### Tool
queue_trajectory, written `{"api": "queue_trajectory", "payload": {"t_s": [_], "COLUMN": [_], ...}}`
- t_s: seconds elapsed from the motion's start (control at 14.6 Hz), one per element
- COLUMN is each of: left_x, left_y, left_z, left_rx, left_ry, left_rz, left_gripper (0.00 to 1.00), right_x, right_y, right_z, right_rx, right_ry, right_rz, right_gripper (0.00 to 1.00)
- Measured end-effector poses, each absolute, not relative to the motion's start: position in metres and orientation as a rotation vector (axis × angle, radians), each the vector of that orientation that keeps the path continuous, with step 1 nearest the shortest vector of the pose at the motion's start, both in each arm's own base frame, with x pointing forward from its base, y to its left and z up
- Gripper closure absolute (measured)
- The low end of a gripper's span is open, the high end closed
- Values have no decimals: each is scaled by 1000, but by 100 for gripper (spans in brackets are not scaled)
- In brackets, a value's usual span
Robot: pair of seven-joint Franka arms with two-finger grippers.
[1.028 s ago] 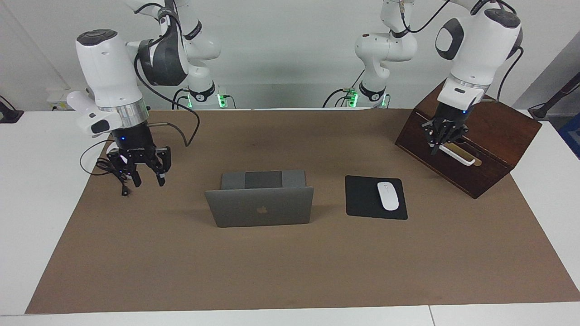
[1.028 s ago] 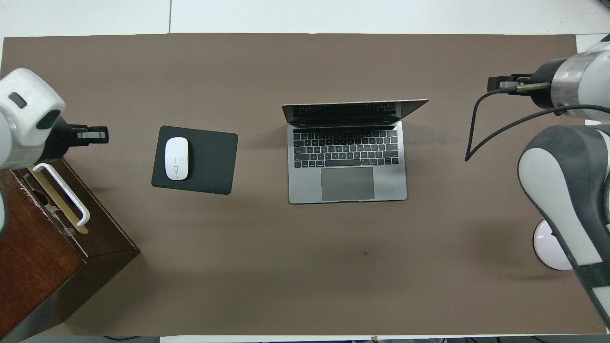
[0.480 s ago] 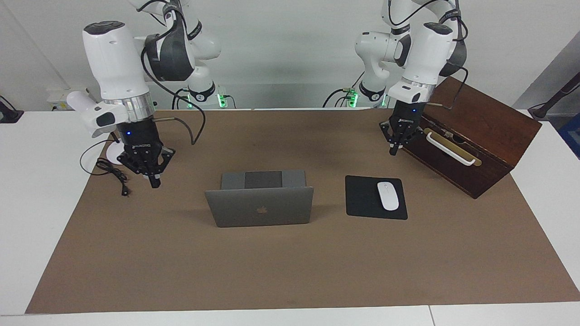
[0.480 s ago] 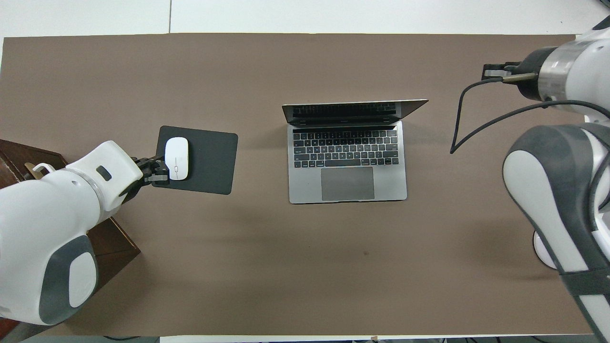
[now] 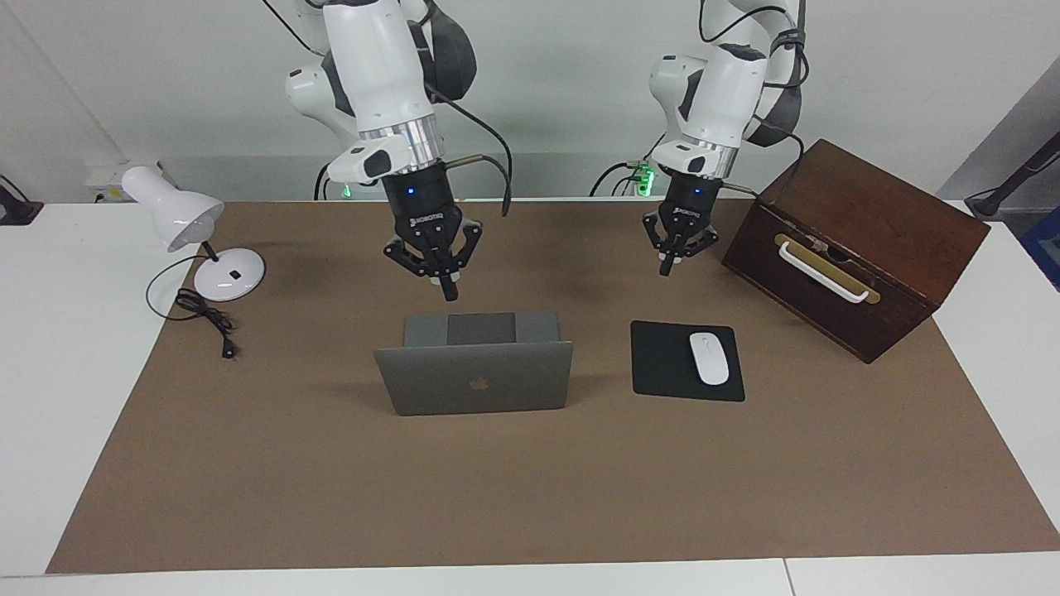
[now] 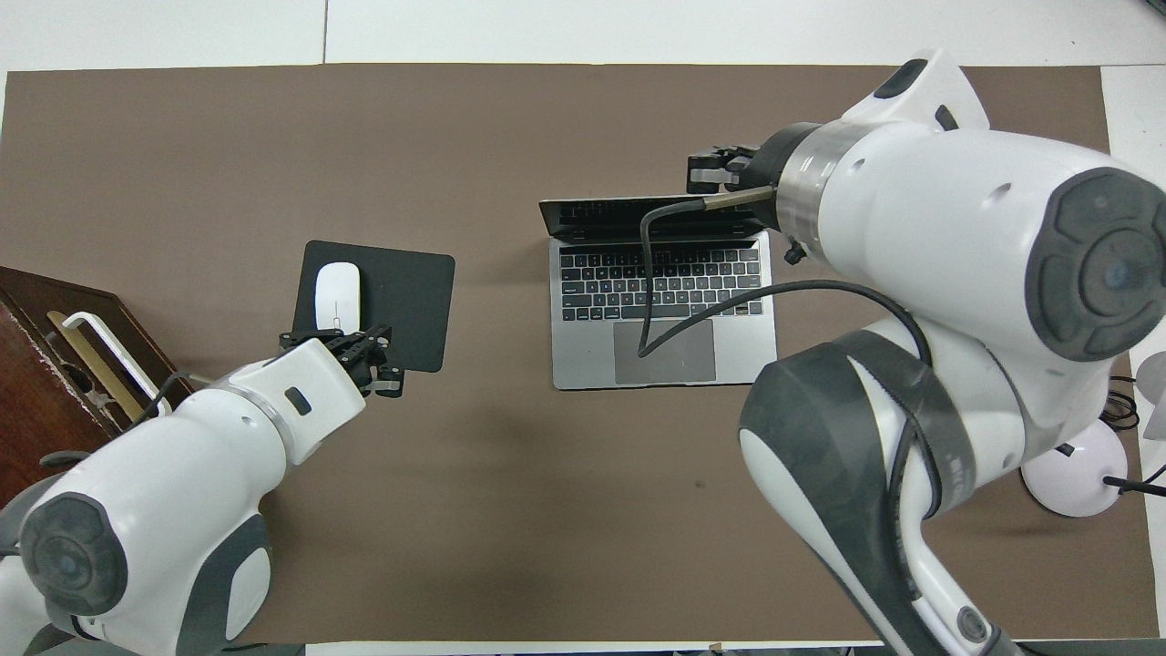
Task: Close laptop with both arms
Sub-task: 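Place the right gripper on the screen top while the left gripper reaches the base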
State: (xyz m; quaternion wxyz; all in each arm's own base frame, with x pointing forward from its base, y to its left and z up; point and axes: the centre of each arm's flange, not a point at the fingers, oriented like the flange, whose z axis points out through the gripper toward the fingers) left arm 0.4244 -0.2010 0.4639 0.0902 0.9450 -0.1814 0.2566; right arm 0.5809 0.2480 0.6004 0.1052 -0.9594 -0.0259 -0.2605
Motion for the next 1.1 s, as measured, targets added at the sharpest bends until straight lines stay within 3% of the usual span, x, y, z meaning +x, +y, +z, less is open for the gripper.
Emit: {"api": "queue_trajectory", "payload": {"t_s": [0.34,0.75,1.1], "left_x": [404,404,408], "left_y": [-227,-265,-276], "left_z": [433,374,356], "left_rx": [2758,2712,2686], "left_ry": [-620,-666,-680], "left_rz": [804,854,898], "left_gripper": [99,99,99], "right_x": [591,621,631], "right_y": [245,255,256], "right_z": [590,566,547], "right_rx": [-2821,-2840,-2901], "right_ry": [-61,-78,-127], "right_rz": [-784,-791,-798], "right_gripper": [99,99,99]}}
